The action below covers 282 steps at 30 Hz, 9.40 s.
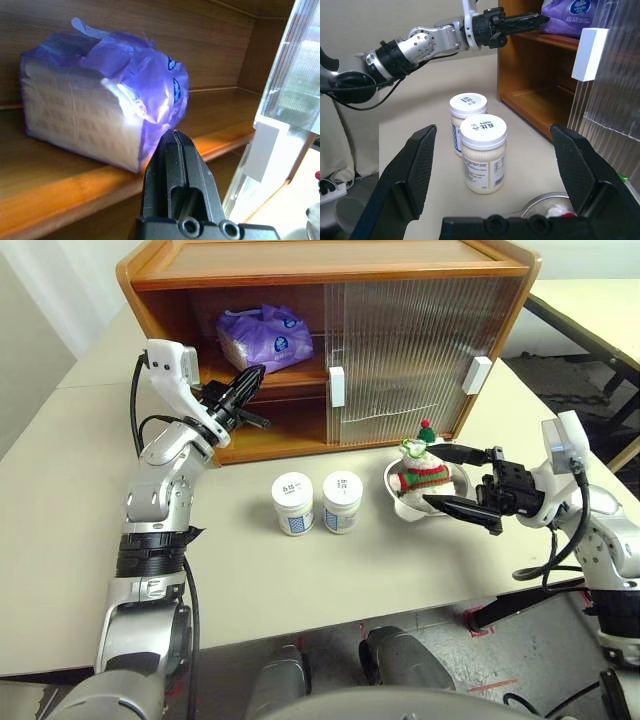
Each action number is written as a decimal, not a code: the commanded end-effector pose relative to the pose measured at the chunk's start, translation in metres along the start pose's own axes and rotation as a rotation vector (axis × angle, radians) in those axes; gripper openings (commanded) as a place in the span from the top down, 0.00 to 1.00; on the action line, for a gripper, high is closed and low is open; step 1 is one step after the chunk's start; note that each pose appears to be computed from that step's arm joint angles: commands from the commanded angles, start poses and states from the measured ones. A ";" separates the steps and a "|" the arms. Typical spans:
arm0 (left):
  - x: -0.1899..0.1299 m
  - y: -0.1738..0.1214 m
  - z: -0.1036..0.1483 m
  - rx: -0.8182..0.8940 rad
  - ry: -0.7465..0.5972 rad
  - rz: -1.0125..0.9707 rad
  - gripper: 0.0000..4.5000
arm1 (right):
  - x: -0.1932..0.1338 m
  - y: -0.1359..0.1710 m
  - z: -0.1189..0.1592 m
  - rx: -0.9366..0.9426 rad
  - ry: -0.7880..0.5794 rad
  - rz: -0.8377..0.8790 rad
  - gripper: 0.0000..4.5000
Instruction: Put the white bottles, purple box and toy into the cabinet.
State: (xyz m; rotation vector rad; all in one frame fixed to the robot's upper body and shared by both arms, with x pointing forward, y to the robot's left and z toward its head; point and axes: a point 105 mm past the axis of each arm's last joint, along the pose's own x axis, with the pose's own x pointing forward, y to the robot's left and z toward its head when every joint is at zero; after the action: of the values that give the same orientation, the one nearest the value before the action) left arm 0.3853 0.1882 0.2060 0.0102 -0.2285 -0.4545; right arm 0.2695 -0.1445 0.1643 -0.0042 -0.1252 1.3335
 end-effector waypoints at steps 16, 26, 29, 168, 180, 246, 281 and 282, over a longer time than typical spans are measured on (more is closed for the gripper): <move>0.027 0.029 -0.004 0.206 0.103 0.192 0.99 | -0.004 0.001 0.004 -0.002 0.003 -0.016 0.00; 0.033 0.031 0.002 0.252 0.083 0.185 0.99 | -0.005 0.001 0.005 -0.004 0.005 -0.024 0.00; 0.033 0.024 0.008 0.205 0.033 0.146 0.99 | -0.005 0.001 0.005 -0.005 0.003 -0.026 0.00; -0.031 0.010 -0.101 0.103 0.274 0.152 0.30 | 0.019 -0.012 0.002 -0.024 -0.015 -0.034 0.00; -0.021 0.013 -0.102 0.110 0.280 0.186 0.30 | 0.027 -0.005 -0.003 -0.020 -0.017 -0.065 0.00; -0.003 0.012 -0.133 0.005 0.350 0.222 0.00 | 0.023 -0.011 -0.003 -0.044 -0.016 -0.087 0.00; -0.018 0.021 -0.119 0.112 0.324 0.372 0.99 | 0.022 -0.010 -0.008 -0.054 0.001 -0.087 0.00; -0.017 0.022 -0.119 0.112 0.324 0.376 0.99 | 0.022 -0.010 -0.008 -0.054 0.002 -0.087 0.00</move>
State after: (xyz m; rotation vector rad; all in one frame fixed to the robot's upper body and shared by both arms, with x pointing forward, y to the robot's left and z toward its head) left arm 0.4049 0.2129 0.0928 0.1437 0.0466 -0.0607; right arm 0.2848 -0.1227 0.1586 -0.0362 -0.1551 1.2538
